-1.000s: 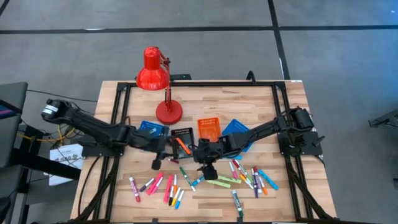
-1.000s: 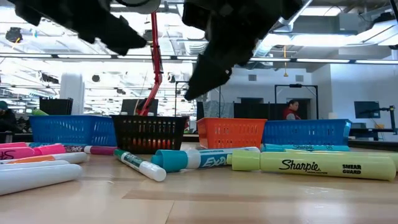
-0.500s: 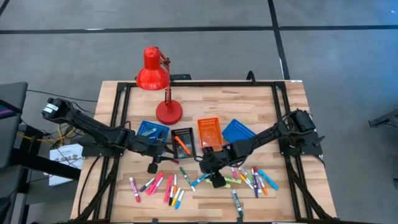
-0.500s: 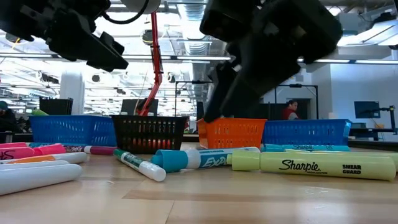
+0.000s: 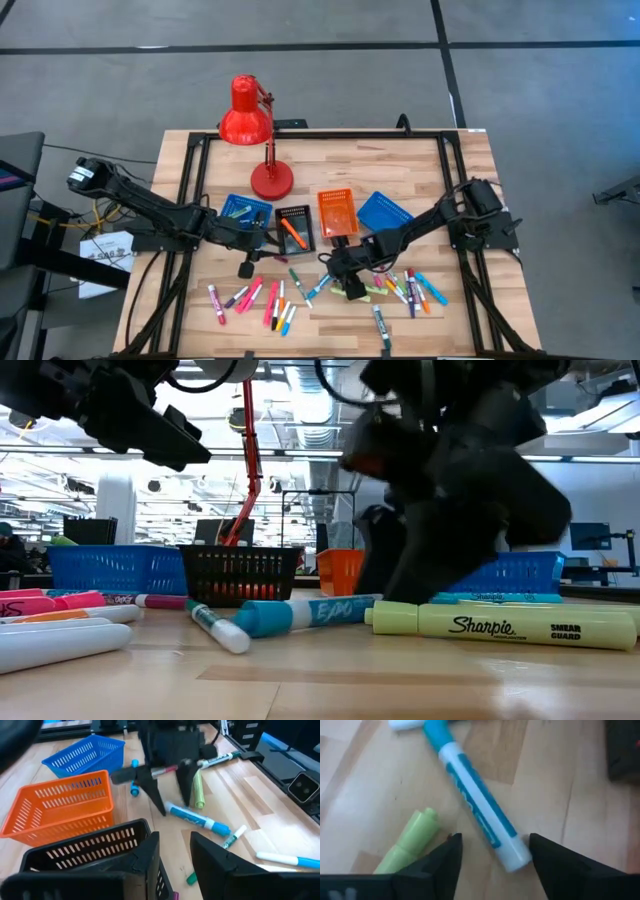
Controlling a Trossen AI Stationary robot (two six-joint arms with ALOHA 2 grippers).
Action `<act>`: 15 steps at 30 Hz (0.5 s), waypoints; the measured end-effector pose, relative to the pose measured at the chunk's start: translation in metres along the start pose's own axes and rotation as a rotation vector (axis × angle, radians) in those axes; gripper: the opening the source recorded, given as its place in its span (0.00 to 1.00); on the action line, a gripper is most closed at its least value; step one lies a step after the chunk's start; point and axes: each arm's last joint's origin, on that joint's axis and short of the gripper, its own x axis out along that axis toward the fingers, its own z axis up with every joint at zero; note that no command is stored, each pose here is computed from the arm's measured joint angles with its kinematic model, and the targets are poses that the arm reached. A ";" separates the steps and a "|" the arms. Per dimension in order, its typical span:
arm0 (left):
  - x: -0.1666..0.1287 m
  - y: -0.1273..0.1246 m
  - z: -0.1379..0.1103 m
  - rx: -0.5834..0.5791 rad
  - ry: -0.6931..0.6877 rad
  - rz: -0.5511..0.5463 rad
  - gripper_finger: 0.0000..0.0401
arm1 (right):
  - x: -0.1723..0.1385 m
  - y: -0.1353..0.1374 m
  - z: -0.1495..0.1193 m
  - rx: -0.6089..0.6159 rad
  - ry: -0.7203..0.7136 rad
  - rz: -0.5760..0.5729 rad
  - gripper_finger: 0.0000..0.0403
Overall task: Pick & Place Markers
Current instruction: Put the large light blue marker pen into the left blue basket
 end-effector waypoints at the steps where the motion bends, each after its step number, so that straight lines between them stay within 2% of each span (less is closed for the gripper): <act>1: 0.000 0.000 0.000 0.000 -0.002 0.000 0.26 | 0.004 0.000 0.000 -0.004 0.002 0.008 0.51; 7: 0.000 0.000 0.002 -0.002 -0.017 0.005 0.27 | 0.019 -0.001 -0.007 -0.002 0.026 0.021 0.30; 11: 0.000 0.001 0.003 -0.006 -0.028 0.012 0.26 | 0.016 -0.008 -0.003 -0.008 -0.005 0.019 0.17; 15: 0.000 0.001 0.004 0.001 -0.038 0.013 0.26 | -0.003 -0.011 0.006 0.003 -0.016 0.020 0.15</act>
